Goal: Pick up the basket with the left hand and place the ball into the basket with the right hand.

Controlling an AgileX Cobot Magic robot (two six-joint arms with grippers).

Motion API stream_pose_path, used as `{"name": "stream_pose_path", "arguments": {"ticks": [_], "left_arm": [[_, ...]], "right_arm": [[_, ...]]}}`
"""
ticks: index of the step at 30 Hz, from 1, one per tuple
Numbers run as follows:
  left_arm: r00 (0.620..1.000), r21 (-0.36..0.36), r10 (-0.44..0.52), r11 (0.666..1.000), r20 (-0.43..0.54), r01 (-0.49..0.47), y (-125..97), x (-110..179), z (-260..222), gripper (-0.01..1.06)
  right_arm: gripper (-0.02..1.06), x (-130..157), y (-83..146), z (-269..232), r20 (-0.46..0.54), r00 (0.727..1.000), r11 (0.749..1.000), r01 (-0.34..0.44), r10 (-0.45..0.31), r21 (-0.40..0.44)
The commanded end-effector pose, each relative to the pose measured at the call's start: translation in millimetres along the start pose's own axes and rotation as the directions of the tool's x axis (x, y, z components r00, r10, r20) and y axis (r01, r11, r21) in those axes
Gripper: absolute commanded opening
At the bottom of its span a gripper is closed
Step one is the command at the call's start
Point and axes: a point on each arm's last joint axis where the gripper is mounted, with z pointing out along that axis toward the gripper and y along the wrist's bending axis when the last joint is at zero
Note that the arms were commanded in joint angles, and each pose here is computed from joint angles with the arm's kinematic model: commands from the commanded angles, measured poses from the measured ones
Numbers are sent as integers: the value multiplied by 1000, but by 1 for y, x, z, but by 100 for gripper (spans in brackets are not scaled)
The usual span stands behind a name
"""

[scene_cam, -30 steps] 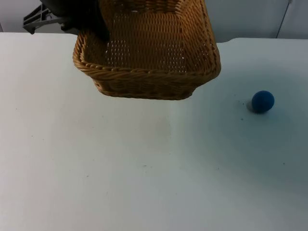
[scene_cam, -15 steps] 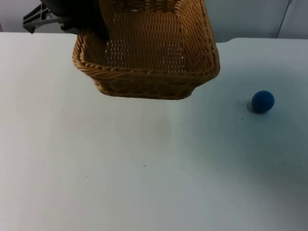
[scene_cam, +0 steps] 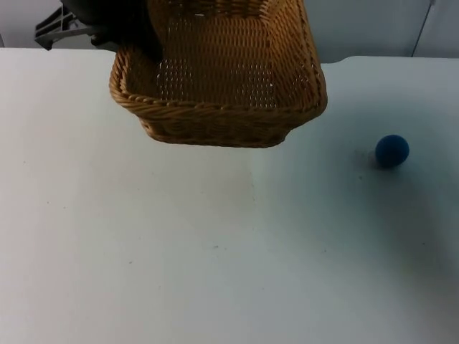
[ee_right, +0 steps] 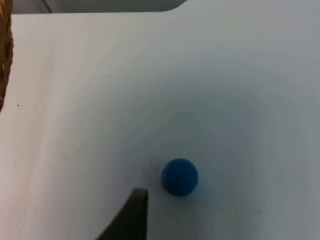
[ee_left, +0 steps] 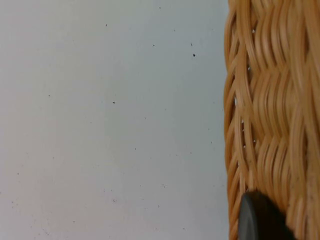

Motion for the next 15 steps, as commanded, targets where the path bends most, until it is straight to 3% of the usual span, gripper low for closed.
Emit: {"name": "stream_pose_path", "arguments": {"ticks": [1,6,9,15], "left_arm": [[999,15,-24,1000,34,23,-1,-4,-2,0],[999,14,-27,1000,28,27,0,-3,1,0],[999,10,-30,1000,23,30,2,-3,4,0],[999,10,-30,1000,33,30,2,-4,4,0]], "right_arm": [[103,-13,8,30,-21,1000,1000,12,-12,-13],[103,-14,7,62,-88,996,1000,-12,11,-9],[103,-5,7,97,-180,984,1000,-15,14,-7],[103,17,26,142,-293,955,999,34,-43,-34]]}}
